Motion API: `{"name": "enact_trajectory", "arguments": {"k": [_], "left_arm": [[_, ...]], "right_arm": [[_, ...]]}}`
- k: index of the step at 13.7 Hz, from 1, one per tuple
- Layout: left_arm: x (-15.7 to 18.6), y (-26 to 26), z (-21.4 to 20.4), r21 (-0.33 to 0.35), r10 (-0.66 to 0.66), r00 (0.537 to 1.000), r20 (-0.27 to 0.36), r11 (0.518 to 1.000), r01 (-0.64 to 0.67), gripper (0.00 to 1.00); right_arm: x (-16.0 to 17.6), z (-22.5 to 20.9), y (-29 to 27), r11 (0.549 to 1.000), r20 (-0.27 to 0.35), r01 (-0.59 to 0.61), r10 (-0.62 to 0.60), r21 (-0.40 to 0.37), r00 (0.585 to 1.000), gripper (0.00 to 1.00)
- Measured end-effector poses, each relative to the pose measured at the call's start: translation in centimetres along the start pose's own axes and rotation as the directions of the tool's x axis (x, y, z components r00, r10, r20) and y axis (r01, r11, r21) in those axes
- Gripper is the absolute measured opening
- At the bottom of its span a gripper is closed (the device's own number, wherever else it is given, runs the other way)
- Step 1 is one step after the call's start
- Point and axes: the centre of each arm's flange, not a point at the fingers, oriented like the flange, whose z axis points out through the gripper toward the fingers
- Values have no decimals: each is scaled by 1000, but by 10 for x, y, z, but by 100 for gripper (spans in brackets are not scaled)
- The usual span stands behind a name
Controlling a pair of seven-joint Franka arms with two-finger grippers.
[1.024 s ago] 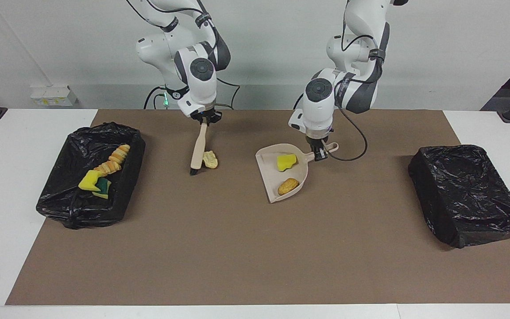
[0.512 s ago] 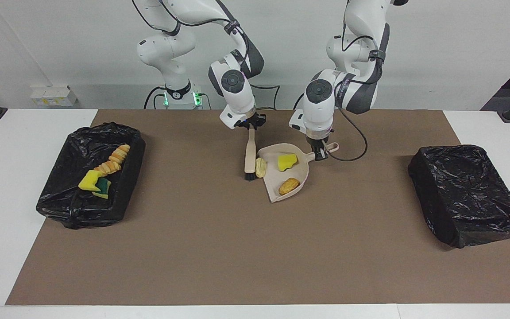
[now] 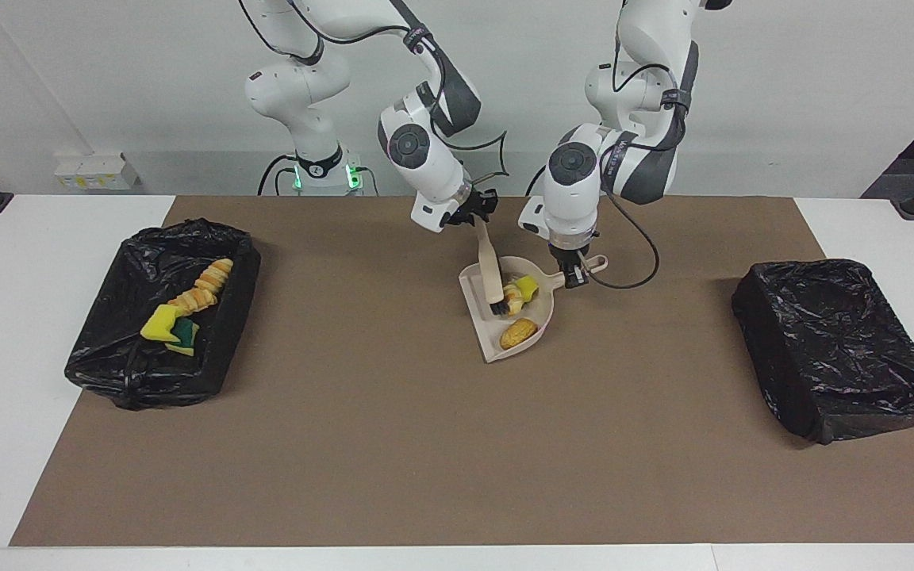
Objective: Sweep and dump trash in bin
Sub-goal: 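Brush the bread piece into the dustpan held by the left gripper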
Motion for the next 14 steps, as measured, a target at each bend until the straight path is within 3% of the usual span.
{"name": "enact_trajectory", "arguments": {"k": [5,9,14], "left_arm": [[-5,-4,1,-3,-5,1000,0,1000,5,31],[-15,-14,3,-7,44,999,-4,999,-44,31],[-56,-41,-8,-1,130,991,-45,991,-130,31]], "right_arm": [[1,-58,36,999,42,-39,40,-18,998,26],[1,-83,53,991,37,-42,46,-125,998,26],[18,-71,68,956,-12,3,-6,-292,1000,26]]}}
